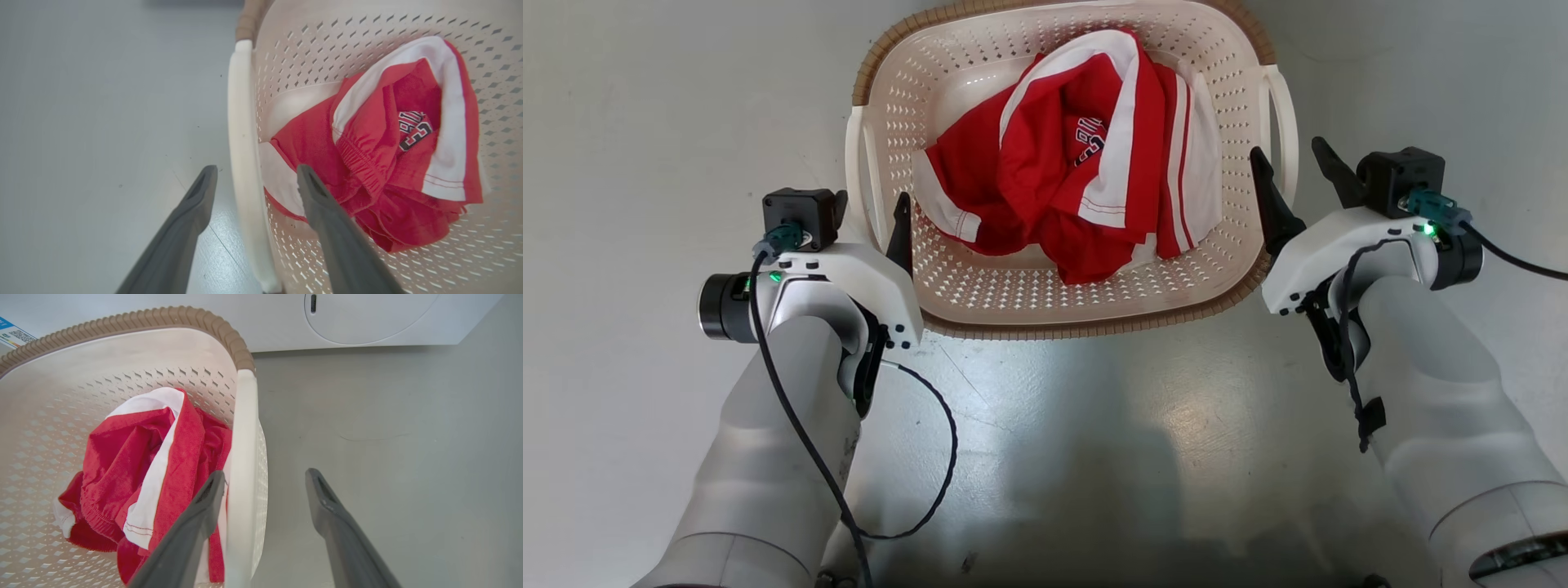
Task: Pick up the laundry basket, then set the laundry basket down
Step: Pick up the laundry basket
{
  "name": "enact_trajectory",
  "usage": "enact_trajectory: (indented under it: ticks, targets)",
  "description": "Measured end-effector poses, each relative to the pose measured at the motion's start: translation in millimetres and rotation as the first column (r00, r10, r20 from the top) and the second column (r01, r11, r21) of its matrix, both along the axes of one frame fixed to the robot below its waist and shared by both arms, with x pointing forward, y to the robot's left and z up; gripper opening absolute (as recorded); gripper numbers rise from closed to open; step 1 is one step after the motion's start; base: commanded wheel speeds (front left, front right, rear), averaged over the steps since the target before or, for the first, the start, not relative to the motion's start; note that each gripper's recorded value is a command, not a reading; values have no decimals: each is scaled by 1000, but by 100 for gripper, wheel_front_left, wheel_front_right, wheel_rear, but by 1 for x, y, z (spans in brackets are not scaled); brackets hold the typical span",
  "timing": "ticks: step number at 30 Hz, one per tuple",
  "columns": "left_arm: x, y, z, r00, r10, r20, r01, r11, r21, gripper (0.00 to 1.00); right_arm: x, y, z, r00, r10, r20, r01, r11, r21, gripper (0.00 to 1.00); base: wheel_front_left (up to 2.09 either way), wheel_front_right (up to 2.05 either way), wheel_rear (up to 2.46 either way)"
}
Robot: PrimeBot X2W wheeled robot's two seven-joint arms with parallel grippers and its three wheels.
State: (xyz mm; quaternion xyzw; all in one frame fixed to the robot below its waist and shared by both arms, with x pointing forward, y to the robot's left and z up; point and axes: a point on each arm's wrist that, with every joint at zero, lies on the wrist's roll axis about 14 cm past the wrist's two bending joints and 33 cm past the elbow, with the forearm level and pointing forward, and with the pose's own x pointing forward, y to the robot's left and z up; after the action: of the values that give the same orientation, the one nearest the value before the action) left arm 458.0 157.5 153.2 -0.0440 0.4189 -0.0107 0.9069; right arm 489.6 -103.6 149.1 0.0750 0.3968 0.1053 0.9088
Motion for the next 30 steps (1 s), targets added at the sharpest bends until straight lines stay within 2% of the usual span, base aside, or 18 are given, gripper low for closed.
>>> enact_trajectory:
  ticks: [6,9,11,12,13,15,16,17,30]
  targets:
    - [-1,-4,-5,1000,-14,-19,14,1000,-9,100,4,8,-5,1000,16,-7,-16,1000,13,100,0,0,0]
    - [-4,-5,-7,999,-13,-29,12,1000,-16,96,1,12,-9,999,30,-21,-30,999,16,100,0,0,0]
    - [-3,-6,-8,999,-15,-32,14,1000,-17,71,0,14,-11,999,38,-26,-37,999,16,85,0,0,0]
    - [-3,-6,-8,999,-15,-32,15,1000,-17,60,1,15,-11,999,39,-26,-39,999,17,72,0,0,0]
    - [-4,-7,-8,999,-18,-34,17,1000,-19,49,3,16,-11,999,42,-23,-41,999,19,53,0,0,0]
    - [-6,-8,-9,999,-22,-40,21,1000,-21,38,2,18,-12,998,46,-30,-46,999,22,41,0,0,0]
    - [-6,-8,-10,999,-21,-42,20,1000,-20,7,1,19,-14,998,51,-34,-51,998,21,13,0,0,0]
    - [-7,-7,-11,999,-10,-44,9,1000,-21,0,2,19,-15,998,56,-36,-56,998,18,0,0,0,0]
    - [1,-14,5,1000,-5,-17,5,999,-31,0,3,16,-1,999,40,-33,-39,999,20,0,0,0,0]
